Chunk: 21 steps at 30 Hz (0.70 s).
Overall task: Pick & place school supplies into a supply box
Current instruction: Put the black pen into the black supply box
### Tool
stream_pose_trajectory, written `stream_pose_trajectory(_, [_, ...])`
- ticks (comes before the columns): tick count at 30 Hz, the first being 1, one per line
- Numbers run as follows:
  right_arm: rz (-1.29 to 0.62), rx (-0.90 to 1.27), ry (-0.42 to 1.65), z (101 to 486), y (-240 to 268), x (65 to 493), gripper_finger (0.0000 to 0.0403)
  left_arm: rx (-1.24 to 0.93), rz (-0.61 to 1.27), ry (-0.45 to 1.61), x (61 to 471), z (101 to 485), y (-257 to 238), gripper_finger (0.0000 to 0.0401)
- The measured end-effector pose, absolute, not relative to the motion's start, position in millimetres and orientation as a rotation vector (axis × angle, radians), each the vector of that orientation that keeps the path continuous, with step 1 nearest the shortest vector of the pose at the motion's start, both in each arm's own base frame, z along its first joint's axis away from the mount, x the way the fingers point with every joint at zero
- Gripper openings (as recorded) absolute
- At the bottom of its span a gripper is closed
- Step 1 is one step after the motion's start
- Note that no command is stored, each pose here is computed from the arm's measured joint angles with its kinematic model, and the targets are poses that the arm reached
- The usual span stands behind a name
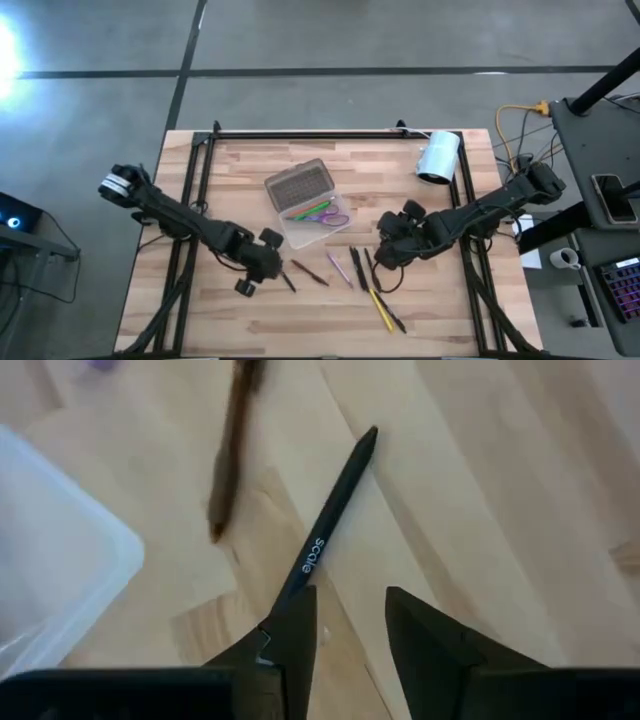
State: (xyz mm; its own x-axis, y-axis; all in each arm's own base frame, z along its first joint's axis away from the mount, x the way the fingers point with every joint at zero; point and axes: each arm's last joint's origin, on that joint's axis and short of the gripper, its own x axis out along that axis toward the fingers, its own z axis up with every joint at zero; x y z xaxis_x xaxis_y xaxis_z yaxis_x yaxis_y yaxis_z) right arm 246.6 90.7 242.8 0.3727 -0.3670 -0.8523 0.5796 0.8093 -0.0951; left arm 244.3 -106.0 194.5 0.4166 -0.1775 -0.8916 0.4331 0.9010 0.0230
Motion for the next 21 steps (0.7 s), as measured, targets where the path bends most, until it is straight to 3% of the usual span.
stream_pose_trajectory(11, [-0.619, 0.305, 1.028, 242.4, 91.8, 246.8, 0.0192, 0.419, -0.436, 1.11, 265.5, 179.0, -114.1, 0.018])
stream_pose_trajectory(21, [-0.616, 0.309, 1.023, 242.6, 91.9, 247.4, 0.0192, 0.45, -0.444, 1.116, 271.1, 159.5, -110.9, 0.0157])
